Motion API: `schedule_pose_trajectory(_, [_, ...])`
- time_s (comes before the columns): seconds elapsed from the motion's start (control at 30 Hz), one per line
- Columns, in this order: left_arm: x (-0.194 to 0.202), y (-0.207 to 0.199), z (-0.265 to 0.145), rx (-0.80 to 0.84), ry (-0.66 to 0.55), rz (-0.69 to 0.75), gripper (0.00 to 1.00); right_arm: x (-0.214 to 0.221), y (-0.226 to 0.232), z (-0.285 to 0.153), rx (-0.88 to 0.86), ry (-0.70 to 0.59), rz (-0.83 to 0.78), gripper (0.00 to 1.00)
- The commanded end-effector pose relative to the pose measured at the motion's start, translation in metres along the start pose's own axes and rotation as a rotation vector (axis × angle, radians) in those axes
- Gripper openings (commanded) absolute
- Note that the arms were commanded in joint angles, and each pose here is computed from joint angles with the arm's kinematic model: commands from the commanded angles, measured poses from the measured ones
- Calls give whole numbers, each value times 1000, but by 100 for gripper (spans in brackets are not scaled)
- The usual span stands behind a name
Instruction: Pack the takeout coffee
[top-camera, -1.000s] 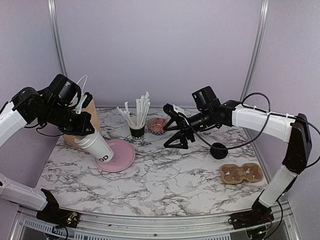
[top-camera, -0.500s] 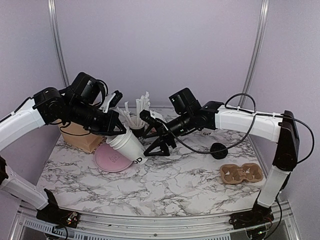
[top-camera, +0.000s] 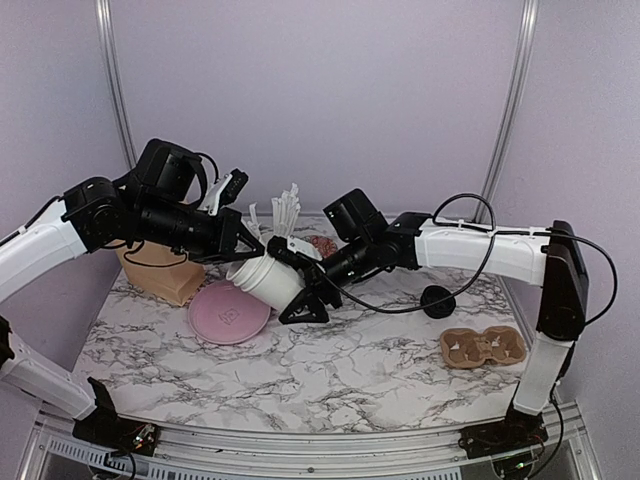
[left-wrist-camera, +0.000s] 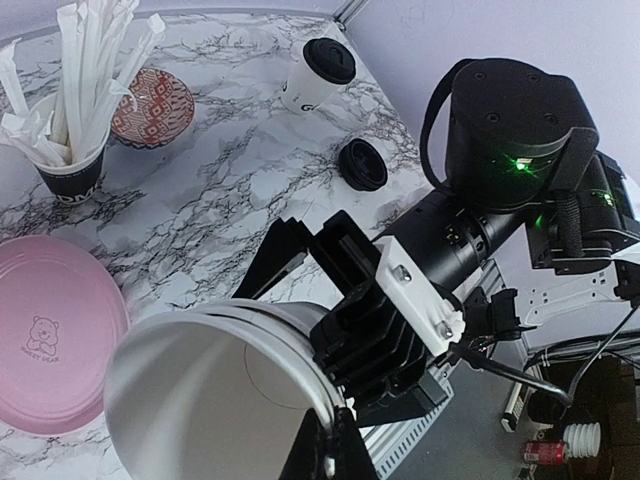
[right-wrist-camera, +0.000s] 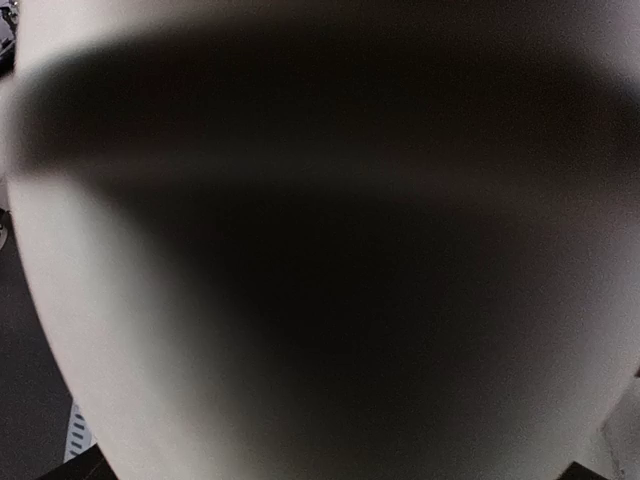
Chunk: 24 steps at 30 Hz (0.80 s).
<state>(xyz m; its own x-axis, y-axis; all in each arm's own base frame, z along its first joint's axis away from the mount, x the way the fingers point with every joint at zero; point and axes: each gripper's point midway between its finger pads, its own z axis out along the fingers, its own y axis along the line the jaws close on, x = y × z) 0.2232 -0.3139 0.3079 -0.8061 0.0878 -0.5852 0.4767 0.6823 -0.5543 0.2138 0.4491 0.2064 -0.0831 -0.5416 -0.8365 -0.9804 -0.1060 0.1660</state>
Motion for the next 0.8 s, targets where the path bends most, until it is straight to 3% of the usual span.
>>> schedule_pose_trajectory(0.0, [-9, -15, -10, 63, -51, 15, 0, -3, -6, 3, 38, 0, -8, 86])
schedule_pose_trajectory(0.13, [-10, -12, -17, 40, -62, 29, 0, 9, 1, -1, 21, 11, -47, 77])
schedule_pose_trajectory(0.37, [-24, -3, -51, -75, -128, 56, 0, 57, 10, -17, -11, 15, -44, 76])
schedule_pose_trajectory(0.67, [-18, 18, -46, -176, -98, 65, 0, 86, 11, -32, -31, -13, -11, 74])
schedule_pose_trajectory(0.77, [-19, 42, -52, -316, -106, 68, 0, 92, 11, -38, -44, -34, -1, 73])
